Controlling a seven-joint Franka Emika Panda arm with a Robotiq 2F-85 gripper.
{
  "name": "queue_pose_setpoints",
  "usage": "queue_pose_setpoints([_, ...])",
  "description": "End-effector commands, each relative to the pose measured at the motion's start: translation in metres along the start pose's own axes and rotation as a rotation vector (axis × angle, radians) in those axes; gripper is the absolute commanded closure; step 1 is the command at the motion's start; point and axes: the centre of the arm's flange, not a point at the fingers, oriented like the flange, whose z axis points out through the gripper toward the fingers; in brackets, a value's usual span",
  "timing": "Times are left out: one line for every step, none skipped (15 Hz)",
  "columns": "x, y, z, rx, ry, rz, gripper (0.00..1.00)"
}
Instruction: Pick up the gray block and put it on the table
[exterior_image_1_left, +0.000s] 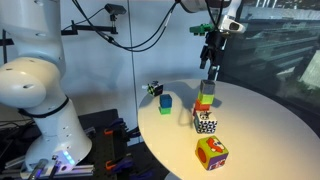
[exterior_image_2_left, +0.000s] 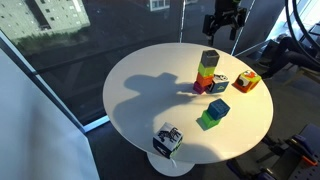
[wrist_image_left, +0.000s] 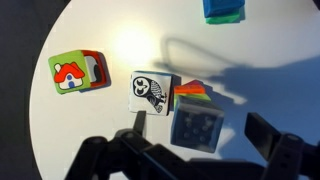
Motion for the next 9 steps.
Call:
queue_pose_setpoints([0.011, -0.010, 0.003, -0.028, 0.017, 0.036, 0.00])
queue_pose_setpoints([0.012, -0.012, 0.006, -0.030, 0.021, 0.037, 0.00])
queue_pose_setpoints([0.013, -0.014, 0.008, -0.031, 0.028, 0.041, 0.00])
queue_pose_setpoints([0.014, -0.015, 0.010, -0.031, 0.040, 0.043, 0.00])
queue_pose_setpoints([0.015, -0.017, 0.012, -0.032, 0.049, 0.044, 0.00])
queue_pose_setpoints([0.017, -0.018, 0.015, -0.032, 0.059, 0.046, 0.00])
queue_pose_setpoints([0.018, -0.019, 0.016, -0.033, 0.068, 0.048, 0.00])
queue_pose_setpoints([0.020, -0.020, 0.019, -0.033, 0.075, 0.048, 0.00])
queue_pose_setpoints([0.021, -0.021, 0.022, -0.031, 0.079, 0.048, 0.00])
